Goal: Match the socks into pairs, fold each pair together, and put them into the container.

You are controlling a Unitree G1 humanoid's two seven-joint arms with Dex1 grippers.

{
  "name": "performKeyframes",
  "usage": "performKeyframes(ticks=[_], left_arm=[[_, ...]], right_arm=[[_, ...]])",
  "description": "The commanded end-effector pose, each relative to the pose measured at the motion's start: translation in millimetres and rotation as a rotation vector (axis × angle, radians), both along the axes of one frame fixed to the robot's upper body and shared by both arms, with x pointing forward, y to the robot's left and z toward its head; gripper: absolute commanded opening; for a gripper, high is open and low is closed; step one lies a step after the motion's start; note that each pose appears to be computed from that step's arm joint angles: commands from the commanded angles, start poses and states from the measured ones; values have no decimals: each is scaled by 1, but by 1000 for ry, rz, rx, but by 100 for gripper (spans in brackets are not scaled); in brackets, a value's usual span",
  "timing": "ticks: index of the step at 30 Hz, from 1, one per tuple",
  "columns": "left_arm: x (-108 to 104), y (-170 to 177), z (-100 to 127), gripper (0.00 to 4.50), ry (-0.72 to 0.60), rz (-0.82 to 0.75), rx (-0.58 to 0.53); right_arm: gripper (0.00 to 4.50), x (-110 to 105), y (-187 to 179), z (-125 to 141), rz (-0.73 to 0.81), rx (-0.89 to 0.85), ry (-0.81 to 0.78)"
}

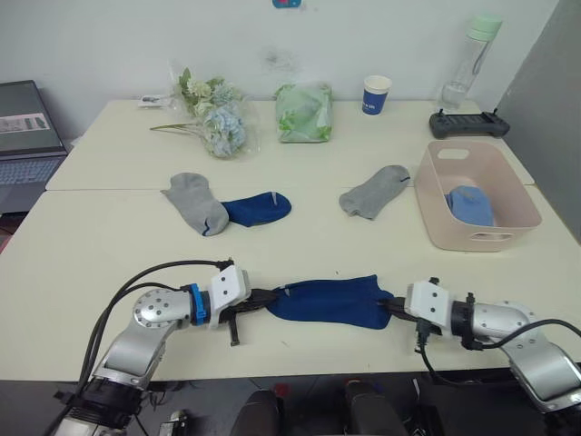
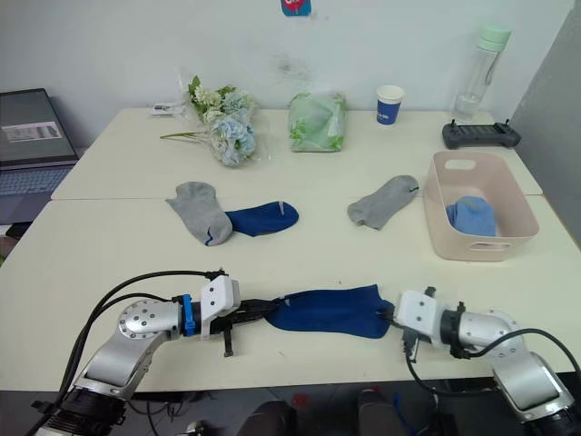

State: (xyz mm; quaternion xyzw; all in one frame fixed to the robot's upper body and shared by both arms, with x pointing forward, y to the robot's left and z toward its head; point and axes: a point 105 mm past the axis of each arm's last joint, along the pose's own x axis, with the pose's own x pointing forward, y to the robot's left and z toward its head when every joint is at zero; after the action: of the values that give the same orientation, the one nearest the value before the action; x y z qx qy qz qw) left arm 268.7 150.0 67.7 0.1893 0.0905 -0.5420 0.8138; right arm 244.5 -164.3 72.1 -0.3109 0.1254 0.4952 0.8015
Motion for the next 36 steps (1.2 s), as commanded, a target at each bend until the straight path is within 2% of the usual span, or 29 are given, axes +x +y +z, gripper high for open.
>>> performKeyframes(ticks=[1, 3, 5, 6, 7, 8, 11, 15, 17, 19, 20, 21, 25, 29, 31, 36], left_arm=[[-4, -1, 21, 2, 2, -5, -94], [-2, 1, 33, 2, 1, 18, -145], [10, 12, 47, 2, -14, 125, -213], [21, 23, 53, 0, -35, 217, -250], [30, 37, 58, 38, -53, 315, -289], [38, 51, 60, 54, -74, 403, -314], [48, 86, 57, 148, -161, 628, -331], [41, 103, 43, 273, -190, 769, -325], [36, 102, 37, 342, -189, 784, -312], [29, 95, 31, 397, -176, 766, -305], [27, 92, 30, 433, -174, 757, -301], [27, 89, 29, 448, -175, 743, -294], [39, 65, 32, 448, -227, 640, -202], [59, 38, 40, 448, -289, 555, -148], [71, 25, 43, 448, -352, 508, -81], [102, 1, 45, 448, -394, 507, -20]], right_arm=[[0, 0, -4, 26, -22, 107, -32], [0, 4, -3, 46, -46, 202, -83], [0, 15, -9, 66, -137, 289, -135], [36, 20, -14, 72, -182, 305, -163], [52, 23, -18, 74, -216, 305, -182], [78, 26, -22, 75, -245, 297, -200], [184, 33, -30, 71, -315, 255, -244], [323, 34, -30, 63, -345, 244, -263], [397, 33, -28, 62, -351, 258, -262], [450, 33, -22, 62, -351, 286, -256], [450, 33, -20, 62, -353, 298, -254], [450, 33, -17, 62, -344, 305, -242], [450, 36, -5, 65, -316, 306, -235], [450, 39, 3, 70, -312, 325, -244], [450, 41, 7, 72, -310, 329, -248], [450, 41, 10, 65, -299, 300, -250]])
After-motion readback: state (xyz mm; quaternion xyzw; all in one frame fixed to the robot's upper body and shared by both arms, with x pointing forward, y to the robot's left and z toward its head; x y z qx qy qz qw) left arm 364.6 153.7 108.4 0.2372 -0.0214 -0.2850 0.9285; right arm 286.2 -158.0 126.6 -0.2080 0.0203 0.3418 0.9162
